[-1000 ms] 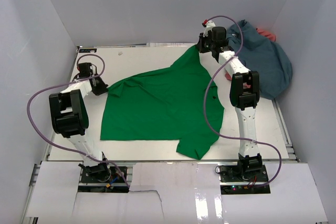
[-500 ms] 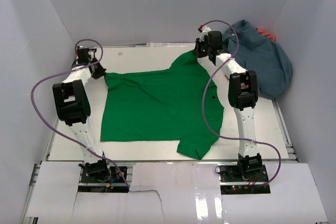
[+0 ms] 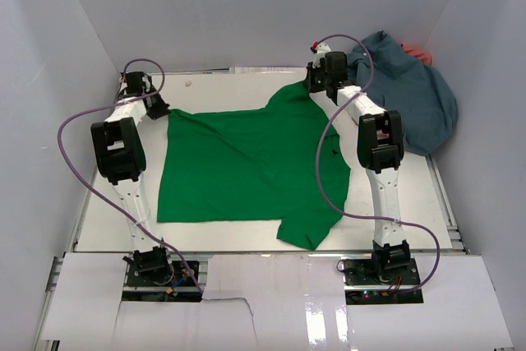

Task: Fold and stack the t-shirts
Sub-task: Fold the flattened tshirt in 1/3 of the way

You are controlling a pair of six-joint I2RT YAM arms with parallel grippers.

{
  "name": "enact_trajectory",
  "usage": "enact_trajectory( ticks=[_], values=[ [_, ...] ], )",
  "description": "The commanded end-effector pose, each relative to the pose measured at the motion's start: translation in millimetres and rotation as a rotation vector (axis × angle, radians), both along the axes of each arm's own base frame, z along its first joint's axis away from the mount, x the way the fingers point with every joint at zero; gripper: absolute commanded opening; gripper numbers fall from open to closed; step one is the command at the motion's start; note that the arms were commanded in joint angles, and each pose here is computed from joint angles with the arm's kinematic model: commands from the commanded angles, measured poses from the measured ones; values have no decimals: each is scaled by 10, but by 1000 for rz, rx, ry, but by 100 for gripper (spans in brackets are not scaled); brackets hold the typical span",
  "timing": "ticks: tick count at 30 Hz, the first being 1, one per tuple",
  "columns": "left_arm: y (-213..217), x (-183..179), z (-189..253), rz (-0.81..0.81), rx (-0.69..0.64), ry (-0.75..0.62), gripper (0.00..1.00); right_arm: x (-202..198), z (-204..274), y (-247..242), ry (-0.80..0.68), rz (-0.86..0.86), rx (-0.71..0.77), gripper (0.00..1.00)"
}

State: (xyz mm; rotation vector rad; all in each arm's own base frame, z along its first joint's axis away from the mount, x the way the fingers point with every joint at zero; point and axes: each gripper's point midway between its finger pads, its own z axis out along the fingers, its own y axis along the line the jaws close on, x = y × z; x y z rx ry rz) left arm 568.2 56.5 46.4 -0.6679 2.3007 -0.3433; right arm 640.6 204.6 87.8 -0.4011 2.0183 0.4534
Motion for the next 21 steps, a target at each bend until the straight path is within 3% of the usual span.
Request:
enact_trajectory(
  ticks=[1,8,21],
  values=[
    [9,55,144,-11,18,-25,0,142,640,-97,-155,-57,-1,8],
    [0,75,152,-16,13,-30,0,221,780,-287,-192,-138,-22,8],
    [-129,234,352,-97,-23,-107,0,217,1224,-316,-302,-115,-9,8]
  ],
)
